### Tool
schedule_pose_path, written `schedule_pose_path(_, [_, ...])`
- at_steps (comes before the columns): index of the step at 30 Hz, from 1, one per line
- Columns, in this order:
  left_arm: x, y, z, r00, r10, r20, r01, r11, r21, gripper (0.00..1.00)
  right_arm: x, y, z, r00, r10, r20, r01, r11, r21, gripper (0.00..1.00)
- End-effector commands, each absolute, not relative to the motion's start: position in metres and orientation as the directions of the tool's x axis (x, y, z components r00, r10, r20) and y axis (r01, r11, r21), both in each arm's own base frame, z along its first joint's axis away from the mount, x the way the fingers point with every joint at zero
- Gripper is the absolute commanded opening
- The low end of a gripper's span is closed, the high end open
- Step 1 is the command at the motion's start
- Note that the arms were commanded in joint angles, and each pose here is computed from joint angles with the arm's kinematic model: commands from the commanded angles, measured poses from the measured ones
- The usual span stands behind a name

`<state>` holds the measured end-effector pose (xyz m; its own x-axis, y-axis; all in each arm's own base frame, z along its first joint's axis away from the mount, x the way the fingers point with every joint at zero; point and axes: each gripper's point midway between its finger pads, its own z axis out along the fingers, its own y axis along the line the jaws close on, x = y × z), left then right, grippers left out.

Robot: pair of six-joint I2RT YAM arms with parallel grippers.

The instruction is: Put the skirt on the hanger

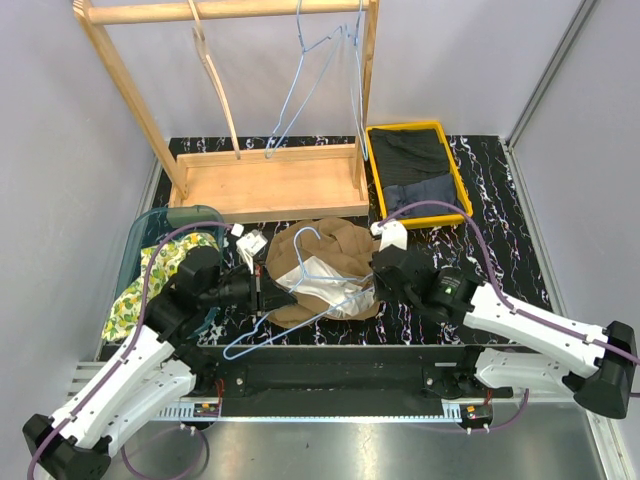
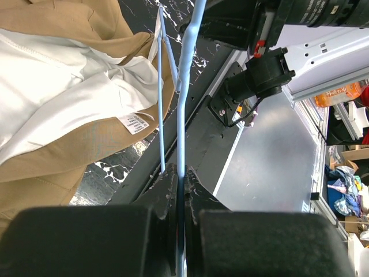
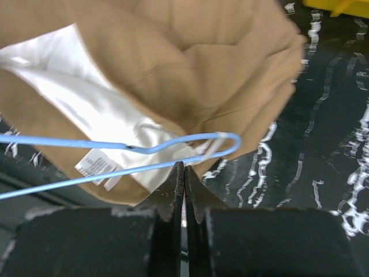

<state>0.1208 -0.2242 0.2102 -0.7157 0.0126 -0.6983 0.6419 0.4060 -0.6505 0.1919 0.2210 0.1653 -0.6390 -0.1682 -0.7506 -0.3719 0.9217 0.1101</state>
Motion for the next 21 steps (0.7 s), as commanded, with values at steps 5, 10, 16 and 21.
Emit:
schedule_pose_path(5, [0.125,-0.229,0.228,-0.657,-0.004,-0.754,0.700,0.367,-0.613,0.00,0.208,0.183,0.167,-0.615,-0.029,-0.788,-0.126,0.990,0.061,0.00])
schedule_pose_path(10, [0.123,-0.227,0.232,-0.652,-0.002,-0.758,0.703,0.373,-0.606,0.00,0.214,0.178,0.161,-0.605,0.018,-0.796,-0.077,0.994,0.081,0.00])
schedule_pose_path(16, [0.121,-0.225,0.233,-0.653,-0.001,-0.758,0.702,0.375,-0.605,0.00,0.217,0.191,0.159,-0.597,0.029,-0.801,-0.121,0.985,0.126,0.00])
schedule_pose_path(21, [0.120,-0.225,0.234,-0.651,-0.002,-0.759,0.704,0.373,-0.604,0.00,0.217,0.197,0.149,-0.611,0.023,-0.792,-0.132,0.983,0.131,0.00])
